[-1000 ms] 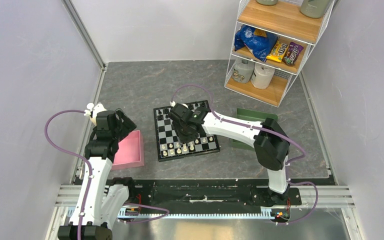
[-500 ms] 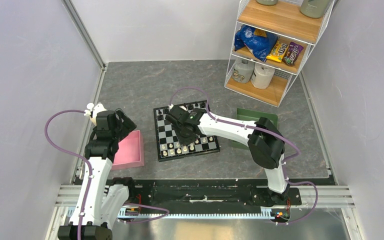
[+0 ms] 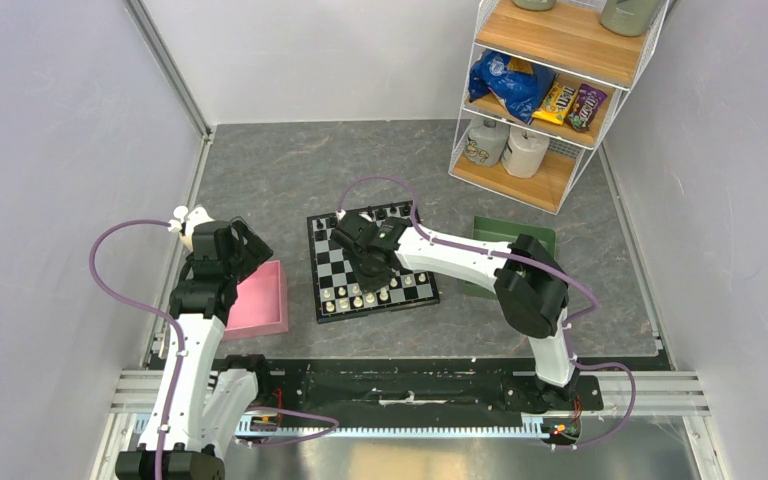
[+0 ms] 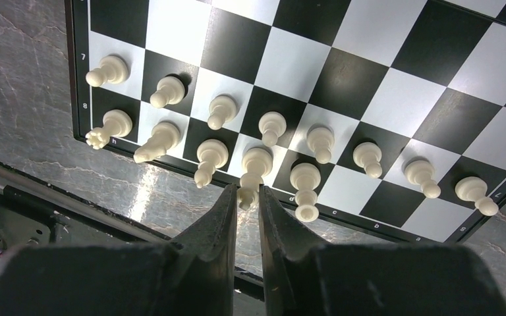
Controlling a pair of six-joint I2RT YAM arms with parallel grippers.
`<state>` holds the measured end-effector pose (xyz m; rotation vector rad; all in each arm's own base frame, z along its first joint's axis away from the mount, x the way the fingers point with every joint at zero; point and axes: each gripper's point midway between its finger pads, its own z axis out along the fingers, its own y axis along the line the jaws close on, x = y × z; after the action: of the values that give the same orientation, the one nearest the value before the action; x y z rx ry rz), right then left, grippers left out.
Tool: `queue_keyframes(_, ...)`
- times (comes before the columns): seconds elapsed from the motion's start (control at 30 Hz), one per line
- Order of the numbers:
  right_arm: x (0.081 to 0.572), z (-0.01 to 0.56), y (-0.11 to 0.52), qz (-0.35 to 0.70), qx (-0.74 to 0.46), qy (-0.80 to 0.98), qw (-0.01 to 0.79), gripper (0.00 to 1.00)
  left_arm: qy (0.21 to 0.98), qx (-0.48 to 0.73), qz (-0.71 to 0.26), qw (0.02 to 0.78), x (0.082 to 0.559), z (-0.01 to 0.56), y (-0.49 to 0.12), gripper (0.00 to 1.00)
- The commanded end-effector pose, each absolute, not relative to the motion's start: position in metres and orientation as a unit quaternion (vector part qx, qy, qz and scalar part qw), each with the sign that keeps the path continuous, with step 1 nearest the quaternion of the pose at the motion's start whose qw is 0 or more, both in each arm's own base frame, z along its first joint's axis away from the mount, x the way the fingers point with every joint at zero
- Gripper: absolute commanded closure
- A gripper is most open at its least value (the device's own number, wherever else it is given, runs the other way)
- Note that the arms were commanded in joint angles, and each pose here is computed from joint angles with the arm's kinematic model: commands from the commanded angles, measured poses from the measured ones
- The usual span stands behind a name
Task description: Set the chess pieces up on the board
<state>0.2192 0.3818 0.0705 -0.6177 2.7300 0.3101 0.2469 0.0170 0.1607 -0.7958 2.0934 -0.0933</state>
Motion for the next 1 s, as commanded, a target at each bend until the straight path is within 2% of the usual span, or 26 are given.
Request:
queue_keyframes(0.0,0.2139,0.0786,0.3868,0.115,-0.229,0.953,0.164,0.78,0.838,-0.31,-0.042,0.447,0.2522,0.165,0.0166,0.11)
queue_keyframes(0.23,0.2127,0.0761,0.3834,0.106,-0.228,0.954,0.164,0.78,0.838,-0.309,-0.044,0.447,0.2529,0.165,0.0159,0.11)
queue_keyframes(0.33,0.2149,0.0743,0.3833,0.101,-0.225,0.955,0.166,0.7,0.838,-0.309,-0.044,0.447,0.2529,0.1652,0.0157,0.11)
queue_keyframes(0.5,0.2176,0.0733,0.3861,0.1,-0.225,0.954,0.17,0.64,0.838,-0.309,-0.044,0.448,0.2526,0.1651,0.0158,0.11)
queue_keyframes(0.97,0.2188,0.0725,0.3847,0.095,-0.226,0.954,0.171,0.76,0.838,-0.309,-0.044,0.448,0.2526,0.1649,0.0159,0.11)
